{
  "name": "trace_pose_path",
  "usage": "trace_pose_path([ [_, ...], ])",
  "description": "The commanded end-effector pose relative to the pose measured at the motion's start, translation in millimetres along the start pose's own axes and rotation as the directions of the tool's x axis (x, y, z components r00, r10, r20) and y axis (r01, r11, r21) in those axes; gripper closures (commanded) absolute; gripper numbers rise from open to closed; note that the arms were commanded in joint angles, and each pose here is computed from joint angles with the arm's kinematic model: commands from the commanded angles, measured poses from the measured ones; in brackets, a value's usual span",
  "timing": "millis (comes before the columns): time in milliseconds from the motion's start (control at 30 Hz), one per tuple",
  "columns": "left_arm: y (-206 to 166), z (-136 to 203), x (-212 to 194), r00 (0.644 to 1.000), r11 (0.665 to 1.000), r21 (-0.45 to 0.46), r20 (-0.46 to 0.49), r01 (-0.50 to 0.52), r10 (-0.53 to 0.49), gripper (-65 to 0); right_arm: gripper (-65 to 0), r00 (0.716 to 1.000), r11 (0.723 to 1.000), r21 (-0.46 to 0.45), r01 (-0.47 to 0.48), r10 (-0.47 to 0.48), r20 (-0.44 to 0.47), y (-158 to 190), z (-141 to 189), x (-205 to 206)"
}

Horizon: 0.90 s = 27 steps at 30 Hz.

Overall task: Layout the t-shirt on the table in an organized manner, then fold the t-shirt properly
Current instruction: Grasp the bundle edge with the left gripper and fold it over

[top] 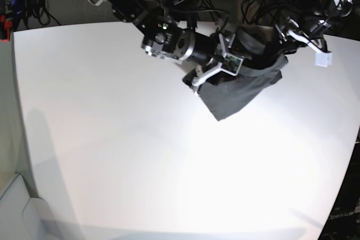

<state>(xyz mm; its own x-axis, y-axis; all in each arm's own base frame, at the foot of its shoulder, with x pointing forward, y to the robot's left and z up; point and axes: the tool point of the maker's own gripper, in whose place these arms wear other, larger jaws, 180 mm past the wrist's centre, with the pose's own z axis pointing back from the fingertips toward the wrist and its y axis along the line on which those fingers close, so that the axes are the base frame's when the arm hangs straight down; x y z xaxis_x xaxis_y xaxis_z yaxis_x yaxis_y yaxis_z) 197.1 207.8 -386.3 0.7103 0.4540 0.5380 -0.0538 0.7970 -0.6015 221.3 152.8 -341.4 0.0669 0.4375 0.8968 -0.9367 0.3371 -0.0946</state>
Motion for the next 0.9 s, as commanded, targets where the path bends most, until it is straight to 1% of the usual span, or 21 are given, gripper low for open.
trace_pose_path([
  [0, -2.9, 0.2, 10.0, 1.000, 1.000, -0.016, 0.029, 0.008, -0.007, -46.7, -30.6, 0.998, 1.000, -0.008, 0.000, 0.000, 0.064, -4.3, -0.2, 19.2],
  [100, -0.6, -7.0, 11.3, 0.999, 1.000, -0.026, 0.030, -0.016, 0.016, -46.7, -30.6, 0.998, 1.000, -0.008, -0.001, 0.001, 0.061, -4.6, 0.3, 18.0],
  [267, 4.5, -25.1, 7.0, 1.000, 1.000, 0.028, -0.006, -0.009, 0.009, -46.7, -30.6, 0.998, 1.000, -0.008, -0.002, 0.002, 0.058, -4.9, 0.7, 16.8],
  [433, -1.1, -40.4, 1.1, 0.999, 0.999, 0.052, -0.033, -0.001, 0.003, -46.8, -30.6, 0.999, 1.000, -0.016, -0.012, 0.013, 0.050, -9.4, 3.4, 13.7],
  [500, -4.1, -45.5, 2.0, 0.999, 0.999, 0.053, -0.034, 0.000, 0.002, -46.8, -30.6, 0.999, 0.999, -0.041, -0.006, 0.008, 0.048, -19.4, 7.1, 12.2],
  [667, -6.4, -58.3, 1.4, 0.999, 0.999, 0.044, -0.044, -0.020, 0.022, -46.8, -30.6, 0.997, 0.989, -0.147, 0.014, -0.003, 0.078, -57.0, 25.0, 19.9],
  [767, -4.3, -67.5, 0.0, 0.997, 0.998, 0.032, -0.051, -0.051, 0.053, -46.6, -30.6, 0.996, 0.975, -0.224, 0.015, 0.004, 0.084, -84.3, 44.0, 19.5],
  [867, -3.0, -77.2, 5.1, 0.997, 0.997, 0.016, -0.009, -0.080, 0.080, -46.4, -30.6, 0.996, 0.954, -0.300, 0.026, 0.000, 0.087, -110.6, 61.9, 17.6],
])
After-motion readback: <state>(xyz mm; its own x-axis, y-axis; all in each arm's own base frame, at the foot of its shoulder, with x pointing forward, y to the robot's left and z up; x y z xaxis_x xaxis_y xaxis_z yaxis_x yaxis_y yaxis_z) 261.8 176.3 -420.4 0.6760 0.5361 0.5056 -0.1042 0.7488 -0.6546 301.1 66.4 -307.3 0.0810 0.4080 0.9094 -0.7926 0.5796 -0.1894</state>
